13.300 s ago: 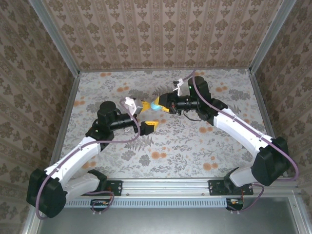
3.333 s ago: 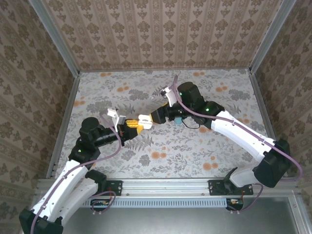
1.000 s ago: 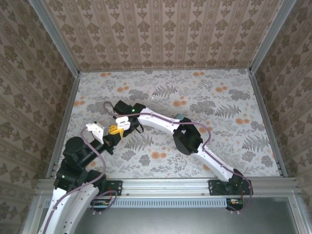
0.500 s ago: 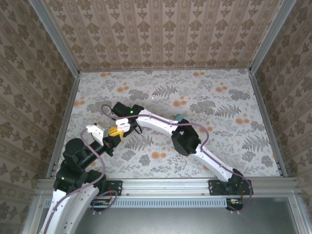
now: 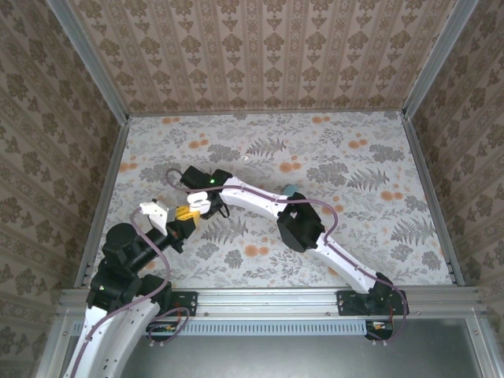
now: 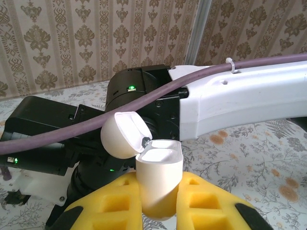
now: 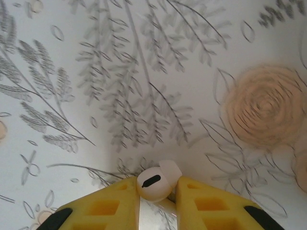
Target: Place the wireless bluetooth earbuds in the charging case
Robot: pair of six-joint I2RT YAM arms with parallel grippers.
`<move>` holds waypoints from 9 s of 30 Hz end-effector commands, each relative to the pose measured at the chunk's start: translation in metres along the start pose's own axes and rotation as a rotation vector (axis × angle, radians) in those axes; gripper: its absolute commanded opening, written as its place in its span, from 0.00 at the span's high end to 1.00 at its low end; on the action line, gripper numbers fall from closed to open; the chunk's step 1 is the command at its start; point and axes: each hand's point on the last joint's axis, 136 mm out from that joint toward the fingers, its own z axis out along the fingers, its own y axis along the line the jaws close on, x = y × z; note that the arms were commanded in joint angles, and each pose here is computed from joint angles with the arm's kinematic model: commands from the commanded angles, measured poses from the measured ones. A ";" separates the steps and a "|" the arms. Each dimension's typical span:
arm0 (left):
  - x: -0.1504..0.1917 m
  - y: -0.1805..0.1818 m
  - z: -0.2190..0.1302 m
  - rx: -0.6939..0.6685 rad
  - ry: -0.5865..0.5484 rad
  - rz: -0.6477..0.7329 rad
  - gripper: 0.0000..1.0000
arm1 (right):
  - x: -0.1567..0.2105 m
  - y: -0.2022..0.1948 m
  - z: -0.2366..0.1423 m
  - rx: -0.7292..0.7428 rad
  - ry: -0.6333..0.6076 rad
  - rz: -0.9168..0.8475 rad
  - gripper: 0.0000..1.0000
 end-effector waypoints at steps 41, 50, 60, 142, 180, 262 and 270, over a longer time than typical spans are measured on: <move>0.003 -0.003 0.018 0.070 -0.039 -0.101 1.00 | 0.128 -0.089 -0.104 -0.123 -0.002 0.885 0.40; 0.007 -0.003 0.024 0.090 -0.032 -0.105 1.00 | 0.129 -0.079 -0.073 -0.119 0.041 0.926 0.42; 0.012 -0.003 0.026 0.096 -0.026 -0.097 1.00 | 0.127 -0.086 -0.051 -0.070 0.075 0.929 0.44; 0.025 -0.002 0.038 0.123 0.013 -0.108 1.00 | 0.119 -0.112 -0.066 0.073 0.061 0.622 0.69; 0.033 0.000 0.044 0.129 0.035 -0.118 1.00 | 0.110 -0.130 -0.099 0.178 0.031 0.423 0.82; -0.014 -0.037 0.069 0.304 -0.094 -0.208 1.00 | 0.033 0.018 -0.298 0.117 -0.620 -0.338 0.80; -0.016 -0.036 0.068 0.296 -0.099 -0.202 1.00 | 0.044 0.029 -0.295 0.042 -0.600 -0.378 0.79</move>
